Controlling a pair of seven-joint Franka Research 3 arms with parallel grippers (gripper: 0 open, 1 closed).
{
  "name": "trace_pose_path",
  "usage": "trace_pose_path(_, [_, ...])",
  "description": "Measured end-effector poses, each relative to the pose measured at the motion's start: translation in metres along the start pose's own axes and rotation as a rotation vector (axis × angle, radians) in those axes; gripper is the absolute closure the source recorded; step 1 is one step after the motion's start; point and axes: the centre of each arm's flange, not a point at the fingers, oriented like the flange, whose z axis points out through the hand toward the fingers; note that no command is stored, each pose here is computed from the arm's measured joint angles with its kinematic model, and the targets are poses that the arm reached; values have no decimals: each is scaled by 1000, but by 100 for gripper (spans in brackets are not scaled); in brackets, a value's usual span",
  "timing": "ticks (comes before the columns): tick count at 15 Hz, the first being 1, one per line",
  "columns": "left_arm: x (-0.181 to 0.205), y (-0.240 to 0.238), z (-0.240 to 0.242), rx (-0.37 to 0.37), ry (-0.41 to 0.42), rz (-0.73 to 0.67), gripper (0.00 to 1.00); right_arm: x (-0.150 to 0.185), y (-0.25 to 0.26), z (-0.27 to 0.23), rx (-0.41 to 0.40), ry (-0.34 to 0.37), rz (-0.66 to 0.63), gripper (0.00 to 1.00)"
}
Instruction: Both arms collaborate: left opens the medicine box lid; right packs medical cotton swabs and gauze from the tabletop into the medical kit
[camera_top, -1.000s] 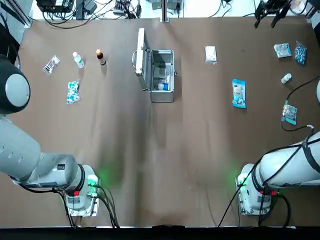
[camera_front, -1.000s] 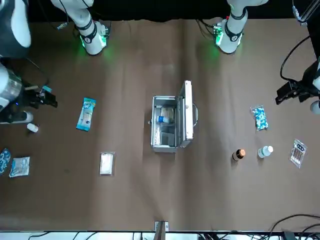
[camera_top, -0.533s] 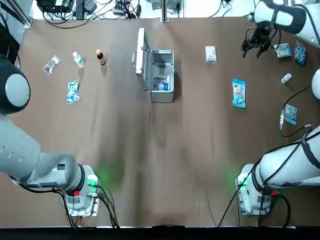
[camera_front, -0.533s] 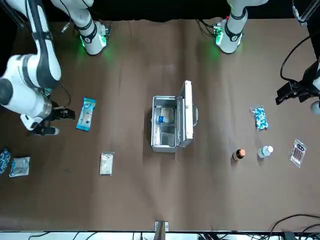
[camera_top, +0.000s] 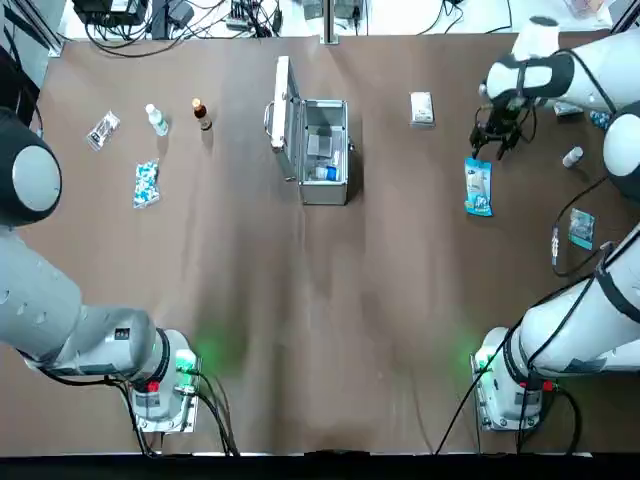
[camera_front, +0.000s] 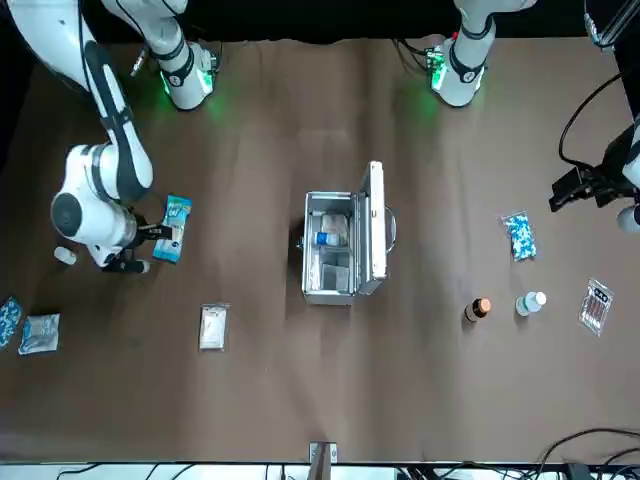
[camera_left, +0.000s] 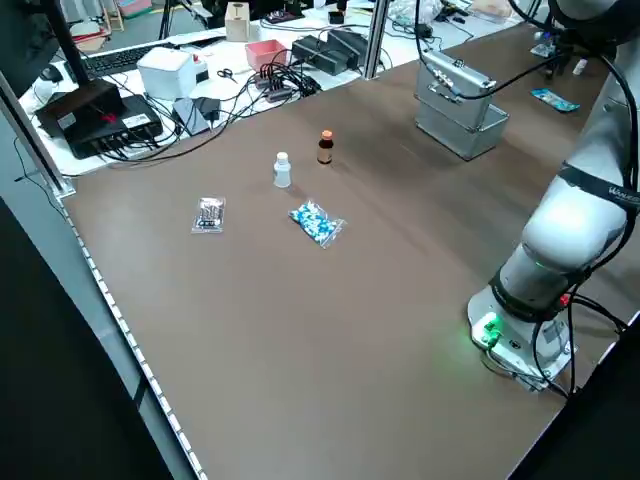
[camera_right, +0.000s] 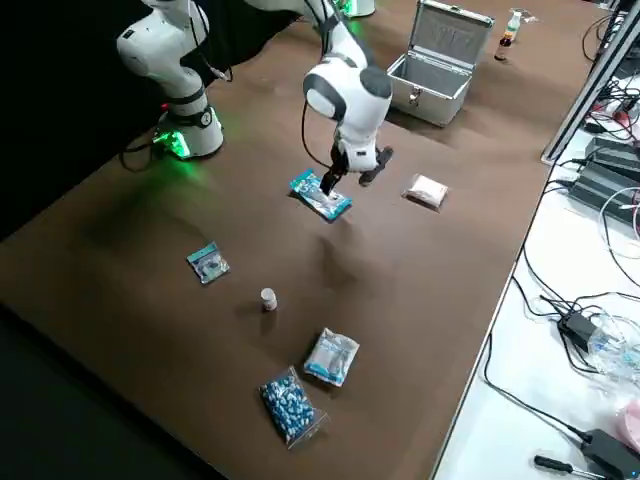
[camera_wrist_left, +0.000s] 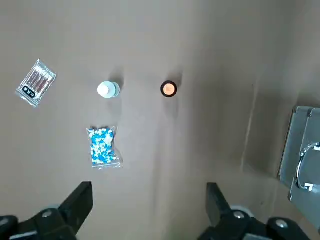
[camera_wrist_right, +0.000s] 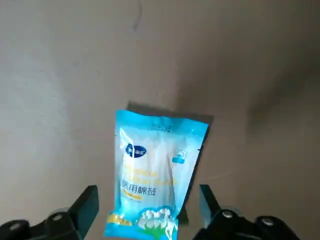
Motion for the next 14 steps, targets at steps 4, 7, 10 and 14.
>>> trace_pose_path(4, [1, 0, 3, 0, -4, 0, 0, -1, -1, 41, -3, -64, 50, 19])
trace_pose_path(7, [2, -1, 2, 0, 1, -1, 0, -4, -1, 54, -5, -94, 63, 21])
trace_pose_path(10, [4, 2, 1, -3, 23, 3, 0, -9, -1, 66, -7, -122, 72, 23])
trace_pose_path(14, [4, 13, 1, -4, 28, 19, 0, -12, -2, 80, -9, -148, 74, 29])
